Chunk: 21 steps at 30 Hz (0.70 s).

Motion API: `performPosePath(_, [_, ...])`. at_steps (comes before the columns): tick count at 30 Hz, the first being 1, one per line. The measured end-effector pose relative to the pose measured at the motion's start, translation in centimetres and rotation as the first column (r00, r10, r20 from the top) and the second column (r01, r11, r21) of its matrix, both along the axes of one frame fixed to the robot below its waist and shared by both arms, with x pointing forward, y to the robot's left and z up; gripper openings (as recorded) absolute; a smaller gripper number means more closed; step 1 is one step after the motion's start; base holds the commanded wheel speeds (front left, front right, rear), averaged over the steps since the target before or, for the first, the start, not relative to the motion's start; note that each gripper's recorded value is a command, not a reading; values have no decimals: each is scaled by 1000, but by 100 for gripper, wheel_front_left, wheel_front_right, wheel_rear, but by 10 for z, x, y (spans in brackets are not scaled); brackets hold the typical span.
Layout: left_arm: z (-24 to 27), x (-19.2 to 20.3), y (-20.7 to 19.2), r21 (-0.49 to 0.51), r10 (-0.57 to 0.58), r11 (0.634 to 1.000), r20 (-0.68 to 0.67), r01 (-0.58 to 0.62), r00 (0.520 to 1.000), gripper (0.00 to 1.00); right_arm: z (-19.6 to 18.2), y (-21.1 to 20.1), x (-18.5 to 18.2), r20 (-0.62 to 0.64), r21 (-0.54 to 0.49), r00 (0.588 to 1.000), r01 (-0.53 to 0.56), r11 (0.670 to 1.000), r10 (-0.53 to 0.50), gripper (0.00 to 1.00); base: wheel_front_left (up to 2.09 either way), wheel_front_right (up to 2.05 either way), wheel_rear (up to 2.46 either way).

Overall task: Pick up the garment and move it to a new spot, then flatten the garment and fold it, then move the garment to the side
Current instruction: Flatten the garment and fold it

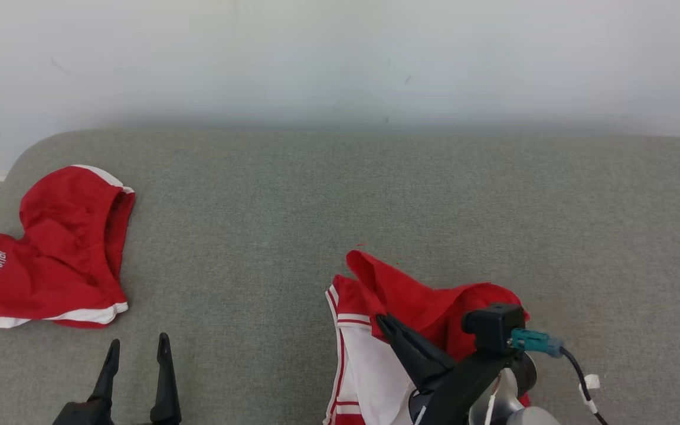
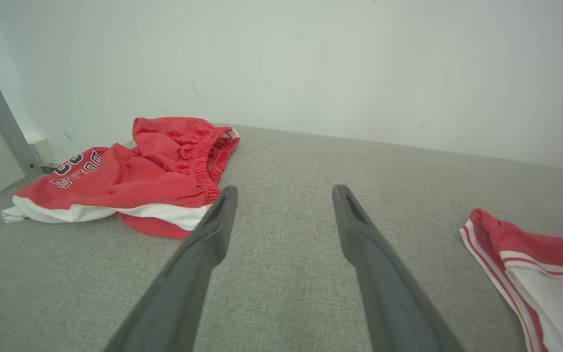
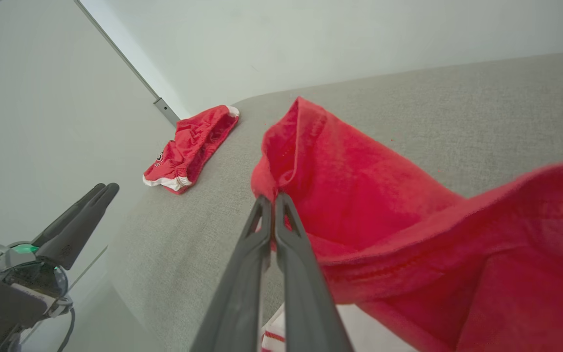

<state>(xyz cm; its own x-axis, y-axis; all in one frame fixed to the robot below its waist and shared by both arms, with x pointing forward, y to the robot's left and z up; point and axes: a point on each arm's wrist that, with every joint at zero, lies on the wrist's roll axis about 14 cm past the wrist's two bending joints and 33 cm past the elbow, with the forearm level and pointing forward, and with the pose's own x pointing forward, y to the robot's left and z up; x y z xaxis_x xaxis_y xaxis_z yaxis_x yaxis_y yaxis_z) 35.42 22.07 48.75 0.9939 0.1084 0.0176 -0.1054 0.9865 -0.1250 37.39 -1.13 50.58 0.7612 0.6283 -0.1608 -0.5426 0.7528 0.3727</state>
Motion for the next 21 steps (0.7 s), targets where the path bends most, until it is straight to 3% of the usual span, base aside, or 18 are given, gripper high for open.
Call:
performPosePath(4, [-3,-3,5,-4,21,1000,-10,-21,1000,100,-21,9,5,-32,-35,999,-11,999,10,0,0,0,0])
performPosePath(5, [-4,-4,6,-4,25,1000,-12,-25,1000,100,-24,10,7,-37,-40,999,-10,999,8,12,0,0,0])
performPosePath(6, [-4,-4,7,-5,29,1000,-14,-29,999,100,-25,10,8,-27,-43,1000,-7,999,6,49,0,0,0])
performPosePath(7, [-5,-5,8,-7,33,999,-15,-33,999,100,-24,12,10,-16,-39,1000,-6,999,5,100,0,0,0])
performPosePath(14, [-5,-4,10,-8,39,999,-13,-39,999,100,15,1,23,129,25,991,29,999,-32,100,0,0,0])
performPosePath(21, [-2,0,3,-7,17,1000,-4,-17,1000,100,61,-54,33,272,67,950,142,988,-155,100,0,0,0])
